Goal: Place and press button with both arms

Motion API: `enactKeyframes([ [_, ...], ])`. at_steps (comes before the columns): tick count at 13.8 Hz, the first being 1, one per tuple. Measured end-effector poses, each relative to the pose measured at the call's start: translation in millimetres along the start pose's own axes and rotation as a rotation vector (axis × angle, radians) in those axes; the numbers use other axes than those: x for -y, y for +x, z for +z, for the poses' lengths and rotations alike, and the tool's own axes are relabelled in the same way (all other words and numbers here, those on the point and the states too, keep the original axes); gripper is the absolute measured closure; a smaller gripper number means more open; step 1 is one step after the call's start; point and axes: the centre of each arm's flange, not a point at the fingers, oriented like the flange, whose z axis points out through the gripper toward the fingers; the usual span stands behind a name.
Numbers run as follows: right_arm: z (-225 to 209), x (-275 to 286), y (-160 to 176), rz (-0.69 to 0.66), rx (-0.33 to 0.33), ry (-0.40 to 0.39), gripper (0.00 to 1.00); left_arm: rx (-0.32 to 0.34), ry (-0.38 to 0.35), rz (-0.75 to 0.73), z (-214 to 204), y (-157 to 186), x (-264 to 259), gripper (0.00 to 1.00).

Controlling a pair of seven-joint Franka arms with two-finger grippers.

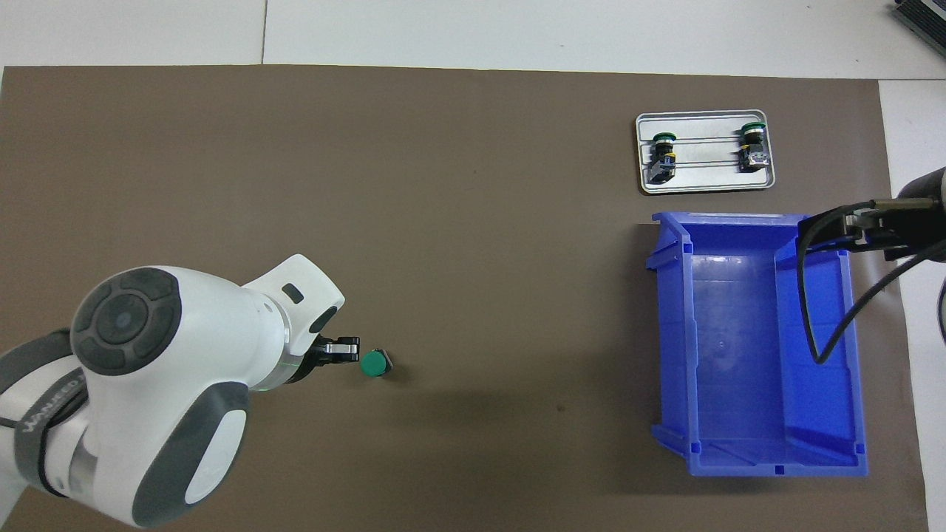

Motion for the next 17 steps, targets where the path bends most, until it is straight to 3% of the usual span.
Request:
enactKeyframes([
  [3,0.0,0.0,0.0,0.000,0.000,0.000,0.00,-0.024,0.007,-0.029,34.4,-3.0,-15.9,0.99],
  [7,0.0,0.0,0.0,0.000,0.000,0.000,0.00,-0.040,0.084,-0.040,71.1,-7.1,-26.0,0.99],
  [17,0.0,-0.1,0.0,0.000,0.000,0.000,0.00,-0.070,0.077,-0.065,106.8,-13.4,-28.0,0.99],
])
